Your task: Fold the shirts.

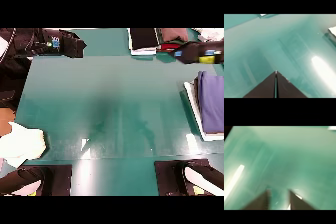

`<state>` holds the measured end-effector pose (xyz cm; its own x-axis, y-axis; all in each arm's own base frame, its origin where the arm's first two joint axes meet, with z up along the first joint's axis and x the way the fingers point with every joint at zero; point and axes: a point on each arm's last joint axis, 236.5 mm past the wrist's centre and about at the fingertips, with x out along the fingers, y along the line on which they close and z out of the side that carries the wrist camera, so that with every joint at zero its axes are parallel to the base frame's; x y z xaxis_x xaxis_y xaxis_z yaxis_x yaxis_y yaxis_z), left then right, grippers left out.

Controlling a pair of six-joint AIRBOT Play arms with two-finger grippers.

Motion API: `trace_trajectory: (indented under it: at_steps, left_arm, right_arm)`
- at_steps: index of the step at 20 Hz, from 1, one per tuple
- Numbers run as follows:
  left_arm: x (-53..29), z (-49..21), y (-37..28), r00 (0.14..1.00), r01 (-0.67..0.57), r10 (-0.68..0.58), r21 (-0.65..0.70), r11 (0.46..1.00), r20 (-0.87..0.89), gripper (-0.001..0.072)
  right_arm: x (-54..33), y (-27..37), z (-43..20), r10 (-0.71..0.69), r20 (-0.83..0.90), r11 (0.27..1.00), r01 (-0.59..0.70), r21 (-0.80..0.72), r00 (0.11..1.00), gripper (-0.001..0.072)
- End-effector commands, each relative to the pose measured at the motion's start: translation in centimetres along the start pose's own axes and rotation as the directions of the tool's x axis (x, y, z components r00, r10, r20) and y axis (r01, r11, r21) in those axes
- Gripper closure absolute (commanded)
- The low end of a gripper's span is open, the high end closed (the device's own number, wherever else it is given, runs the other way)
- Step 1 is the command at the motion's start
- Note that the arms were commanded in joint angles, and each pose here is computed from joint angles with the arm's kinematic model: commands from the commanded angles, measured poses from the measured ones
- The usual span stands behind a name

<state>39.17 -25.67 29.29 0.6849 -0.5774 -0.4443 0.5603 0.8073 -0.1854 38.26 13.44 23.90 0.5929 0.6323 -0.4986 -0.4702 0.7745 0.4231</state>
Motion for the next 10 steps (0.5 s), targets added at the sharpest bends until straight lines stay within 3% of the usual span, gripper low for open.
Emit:
trace_trajectory:
  at_steps: [1,10]
  left_arm:
    - [0.0,0.7,0.0,1.0,-0.001,0.001,0.0,1.0,0.028,0.0685]
    - [0.0,0.8,0.0,0.999,-0.001,0.001,0.0,1.0,0.032,0.0685]
  right_arm:
    - [3.9,5.3,-2.5,0.091,-0.103,0.99,-0.101,-0.098,0.99,0.0696]
    - [5.6,6.7,-4.0,0.128,-0.164,0.984,-0.146,-0.104,0.978,0.0695]
